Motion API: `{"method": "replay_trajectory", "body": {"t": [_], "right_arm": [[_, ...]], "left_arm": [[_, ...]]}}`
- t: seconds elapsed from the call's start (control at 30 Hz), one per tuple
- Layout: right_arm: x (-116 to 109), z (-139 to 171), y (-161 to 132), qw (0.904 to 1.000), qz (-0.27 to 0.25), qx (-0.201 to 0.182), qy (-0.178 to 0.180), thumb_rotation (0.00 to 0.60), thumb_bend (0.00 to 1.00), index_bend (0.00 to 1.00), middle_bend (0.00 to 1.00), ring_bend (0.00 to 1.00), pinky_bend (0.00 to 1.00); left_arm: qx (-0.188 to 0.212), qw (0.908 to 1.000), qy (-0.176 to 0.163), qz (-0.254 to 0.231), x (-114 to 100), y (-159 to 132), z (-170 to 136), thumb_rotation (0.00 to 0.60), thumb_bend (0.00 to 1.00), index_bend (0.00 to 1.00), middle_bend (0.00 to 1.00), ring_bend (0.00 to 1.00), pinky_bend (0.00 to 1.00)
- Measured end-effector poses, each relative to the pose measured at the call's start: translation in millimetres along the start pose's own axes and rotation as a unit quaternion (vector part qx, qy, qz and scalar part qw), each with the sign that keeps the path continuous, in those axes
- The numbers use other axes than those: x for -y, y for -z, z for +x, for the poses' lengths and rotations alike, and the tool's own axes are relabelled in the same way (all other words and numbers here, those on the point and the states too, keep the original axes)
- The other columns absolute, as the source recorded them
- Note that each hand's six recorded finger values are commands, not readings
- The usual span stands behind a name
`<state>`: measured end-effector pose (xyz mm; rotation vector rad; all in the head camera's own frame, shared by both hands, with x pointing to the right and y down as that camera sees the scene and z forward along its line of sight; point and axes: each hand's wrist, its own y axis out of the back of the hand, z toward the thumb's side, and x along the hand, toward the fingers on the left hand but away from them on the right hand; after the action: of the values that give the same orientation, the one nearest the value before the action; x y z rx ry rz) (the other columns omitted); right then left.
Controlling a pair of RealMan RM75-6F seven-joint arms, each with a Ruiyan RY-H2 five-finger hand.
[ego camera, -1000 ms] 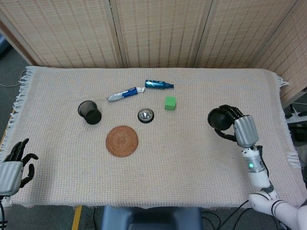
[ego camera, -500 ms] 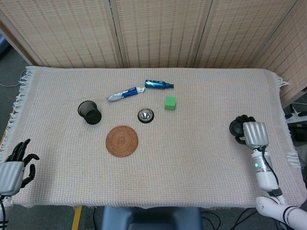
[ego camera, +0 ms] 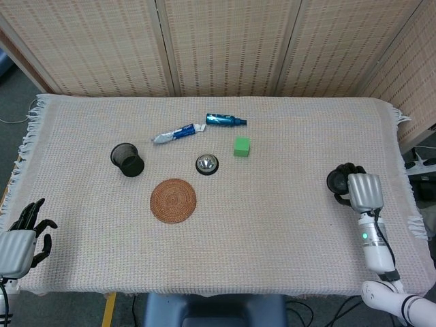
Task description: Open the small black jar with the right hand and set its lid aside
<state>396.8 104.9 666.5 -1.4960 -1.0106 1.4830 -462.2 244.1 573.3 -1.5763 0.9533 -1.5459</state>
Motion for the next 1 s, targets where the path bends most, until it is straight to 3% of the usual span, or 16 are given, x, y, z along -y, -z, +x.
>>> {"method": "replay_trajectory", "body": {"t": [0.1,0.23,0.33,0.4,0.5,0.67,0.8,0.9,1.0], "right_arm": [[-11,1,-12,0.991,-0.115,-0.052,0.046,0.6,0.22,0.68,0.63,0.73,0.89],[-21,6,-27,0.9586,-0.235,-0.139,0.08,0.6,0.22,0.68,0.63,0.73,0.89],[-22,9,-32,0.9409,-0.278,-0.176,0.081,0.6,0.22,0.69,0.63,0.74,0.89],[-20,10,-33,0.9361,-0.29,-0.183,0.076,0.6,0.22,0.69,0.63,0.74,0.9],[-12,10,-33,0.9408,-0.281,-0.179,0.062,0.6,0.22,0.69,0.63,0.74,0.9],[5,6,-30,0.9685,-0.197,-0.15,0.029,0.6,0.22,0.69,0.63,0.74,0.9],[29,-2,-22,0.9842,-0.142,-0.098,-0.041,0.6,0.22,0.69,0.63,0.74,0.9],[48,-5,-18,0.986,-0.11,-0.056,-0.113,0.6,0.22,0.69,0.63,0.74,0.9],[62,-8,-15,0.9806,-0.087,-0.022,-0.174,0.6,0.22,0.69,0.63,0.74,0.89]], "left_arm": [[-0.001,1.0,0.0,0.0,0,0,0,0.6,0.63,0.43,0.0,0.0,0.32],[0.0,1.0,0.002,0.0,1,0,0,0.6,0.63,0.43,0.0,0.0,0.32],[0.001,1.0,0.002,0.0,1,-1,0,0.6,0.63,0.43,0.0,0.0,0.32],[0.0,1.0,0.002,0.001,1,-1,0,0.6,0.63,0.43,0.0,0.0,0.32],[0.0,1.0,0.003,0.001,1,0,0,0.6,0.63,0.43,0.0,0.0,0.32],[-0.001,1.0,0.006,0.001,2,0,0,0.6,0.63,0.43,0.0,0.0,0.32],[-0.004,1.0,0.007,0.003,2,1,1,0.6,0.63,0.43,0.0,0.0,0.32],[-0.007,0.9999,0.006,0.004,2,2,1,0.6,0.63,0.43,0.0,0.0,0.32],[-0.01,0.9999,0.004,0.006,1,3,1,0.6,0.63,0.43,0.0,0.0,0.32]]}}
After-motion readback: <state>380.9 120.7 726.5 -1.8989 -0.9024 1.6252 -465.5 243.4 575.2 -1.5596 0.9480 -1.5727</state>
